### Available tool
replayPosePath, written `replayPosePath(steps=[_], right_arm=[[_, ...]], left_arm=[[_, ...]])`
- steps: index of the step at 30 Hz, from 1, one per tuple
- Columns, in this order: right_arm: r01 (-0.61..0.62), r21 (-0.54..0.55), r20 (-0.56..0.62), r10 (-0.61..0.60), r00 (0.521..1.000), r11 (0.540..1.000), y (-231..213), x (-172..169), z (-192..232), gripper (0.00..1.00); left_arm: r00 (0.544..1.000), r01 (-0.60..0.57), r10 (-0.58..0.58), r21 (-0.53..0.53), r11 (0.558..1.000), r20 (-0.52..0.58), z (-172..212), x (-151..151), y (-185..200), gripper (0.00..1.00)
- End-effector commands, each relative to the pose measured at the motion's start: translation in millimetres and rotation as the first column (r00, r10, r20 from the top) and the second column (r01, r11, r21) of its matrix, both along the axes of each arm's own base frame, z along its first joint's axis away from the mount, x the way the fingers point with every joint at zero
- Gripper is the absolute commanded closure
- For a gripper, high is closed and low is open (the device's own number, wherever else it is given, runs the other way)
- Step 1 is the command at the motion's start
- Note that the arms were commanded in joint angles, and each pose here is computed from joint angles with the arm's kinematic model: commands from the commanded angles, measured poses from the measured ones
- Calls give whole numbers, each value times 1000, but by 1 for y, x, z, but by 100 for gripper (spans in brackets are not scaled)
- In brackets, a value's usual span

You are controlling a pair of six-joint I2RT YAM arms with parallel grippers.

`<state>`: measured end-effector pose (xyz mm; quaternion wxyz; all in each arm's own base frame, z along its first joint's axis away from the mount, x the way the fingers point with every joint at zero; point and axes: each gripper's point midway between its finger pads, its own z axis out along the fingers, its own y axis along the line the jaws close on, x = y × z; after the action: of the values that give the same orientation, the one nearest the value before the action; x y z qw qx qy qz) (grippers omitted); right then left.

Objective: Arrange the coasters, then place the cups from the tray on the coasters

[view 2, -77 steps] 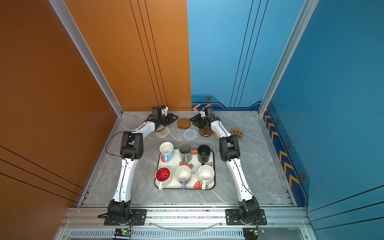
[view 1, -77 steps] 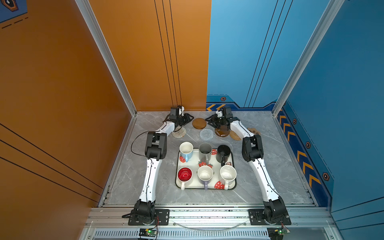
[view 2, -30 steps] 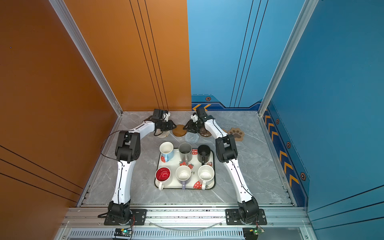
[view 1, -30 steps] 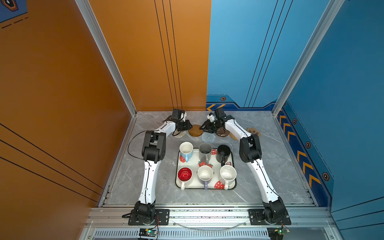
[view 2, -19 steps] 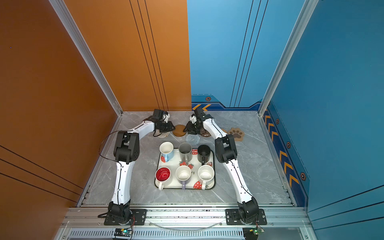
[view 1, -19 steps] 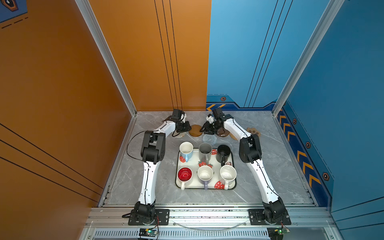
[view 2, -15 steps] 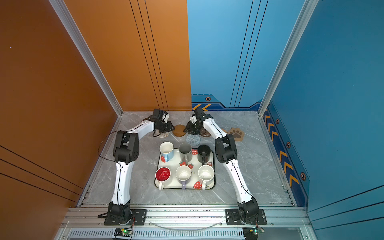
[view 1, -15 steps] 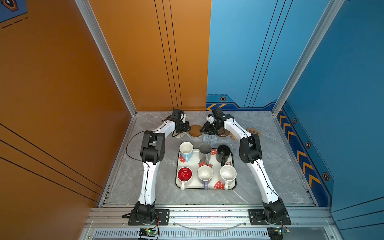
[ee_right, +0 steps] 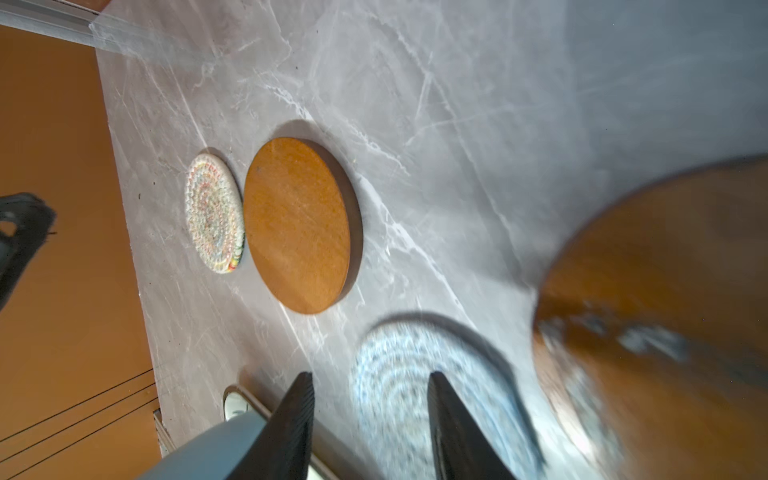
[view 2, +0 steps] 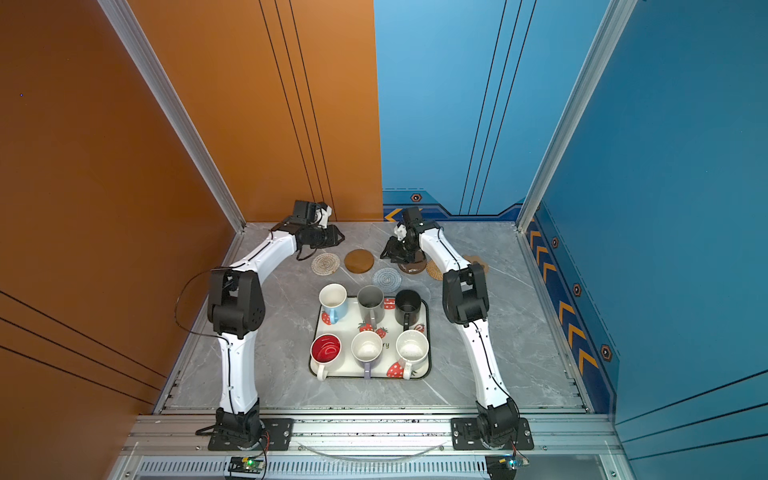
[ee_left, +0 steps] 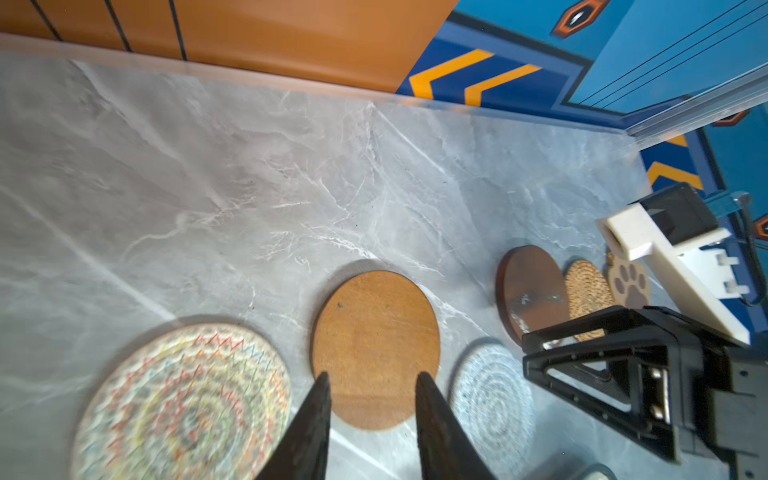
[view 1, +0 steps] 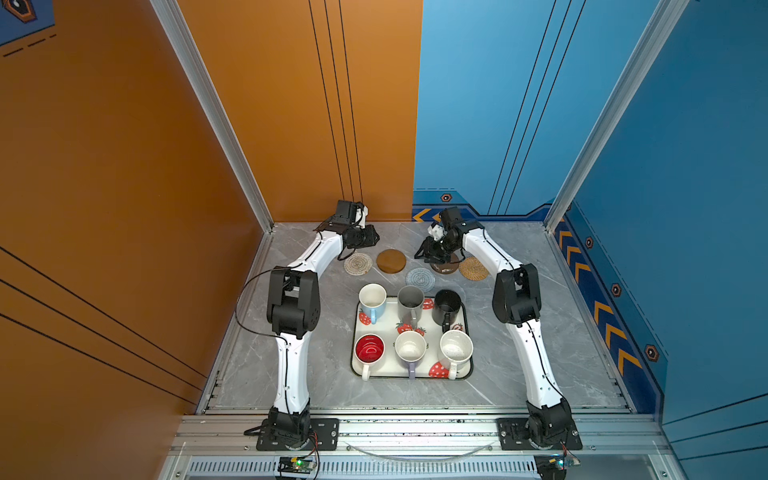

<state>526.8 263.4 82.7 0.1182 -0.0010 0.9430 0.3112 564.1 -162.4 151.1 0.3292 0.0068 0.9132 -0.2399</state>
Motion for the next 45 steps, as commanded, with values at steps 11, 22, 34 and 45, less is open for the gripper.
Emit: replayPosePath(steps=[11,22,34,45], right_arm=[[-90,-112,-114,77,991,990,-13,-44,-36,100],[-88,-117,-173,67,983,989,-7,-45,-68,100],[-24,-127,-166,2,986,992,-4,-23,-82,100],[60,-111,-118,-73,990,992,-10,8,-75,100]], left_arm=[[992,-52,64,104,993,-111,-29,-57,46,67],[981,-63,81,107,992,-179,-53,-72,51,67],[969,-106,129,117,987,-212,-69,-70,66,68],[959,-123,152,129,984,-241,-85,-68,75,68]])
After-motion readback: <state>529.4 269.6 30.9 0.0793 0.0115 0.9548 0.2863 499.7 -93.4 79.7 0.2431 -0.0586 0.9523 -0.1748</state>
